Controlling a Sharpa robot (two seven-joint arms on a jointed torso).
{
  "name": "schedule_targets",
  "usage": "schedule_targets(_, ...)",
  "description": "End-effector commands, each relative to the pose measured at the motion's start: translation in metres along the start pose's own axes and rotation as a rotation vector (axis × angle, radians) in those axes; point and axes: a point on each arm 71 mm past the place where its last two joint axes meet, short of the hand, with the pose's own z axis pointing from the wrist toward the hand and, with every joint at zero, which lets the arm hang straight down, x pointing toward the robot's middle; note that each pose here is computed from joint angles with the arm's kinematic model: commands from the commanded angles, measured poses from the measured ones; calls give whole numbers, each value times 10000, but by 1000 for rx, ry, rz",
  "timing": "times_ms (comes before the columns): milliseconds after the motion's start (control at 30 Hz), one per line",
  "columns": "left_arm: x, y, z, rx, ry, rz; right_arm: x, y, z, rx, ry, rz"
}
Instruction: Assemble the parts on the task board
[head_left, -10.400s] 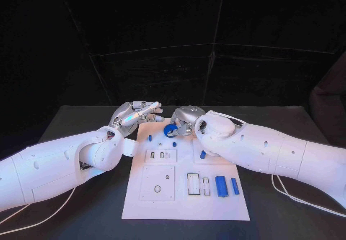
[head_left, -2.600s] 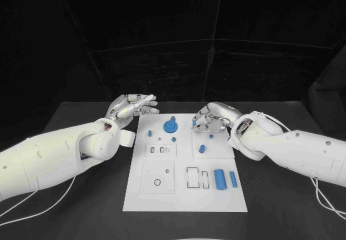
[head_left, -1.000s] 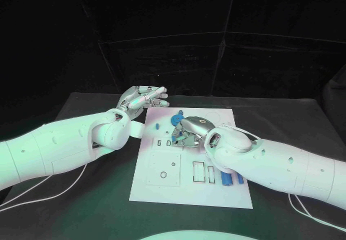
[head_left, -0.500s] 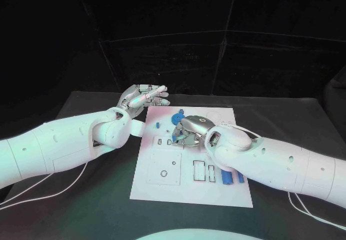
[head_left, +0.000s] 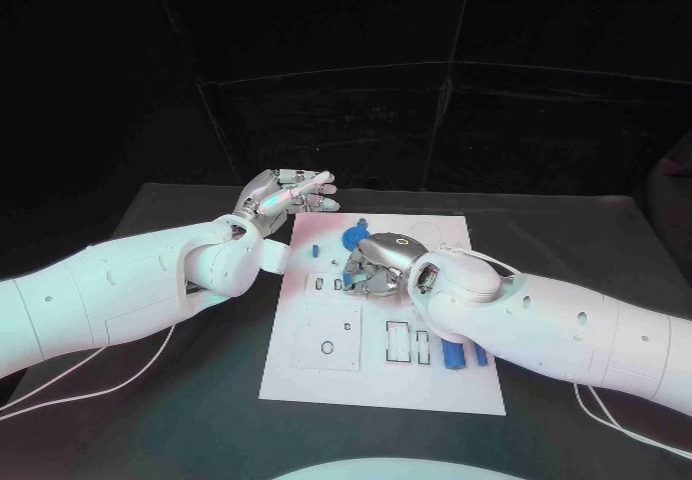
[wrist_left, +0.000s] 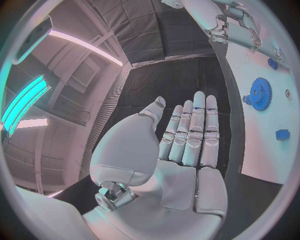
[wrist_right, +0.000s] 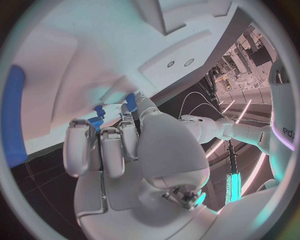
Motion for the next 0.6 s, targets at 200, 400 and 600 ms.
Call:
schedule_targets(200, 13, -14, 8, 9, 10, -6, 75, -35, -15, 29, 54, -27)
schedule_targets(400, 12, -14, 8, 9, 9, -6, 65, -29, -13, 30, 39, -26)
schedule_targets(600, 13, -12, 11, 8, 10, -6, 55, -2, -11, 28, 23, -21)
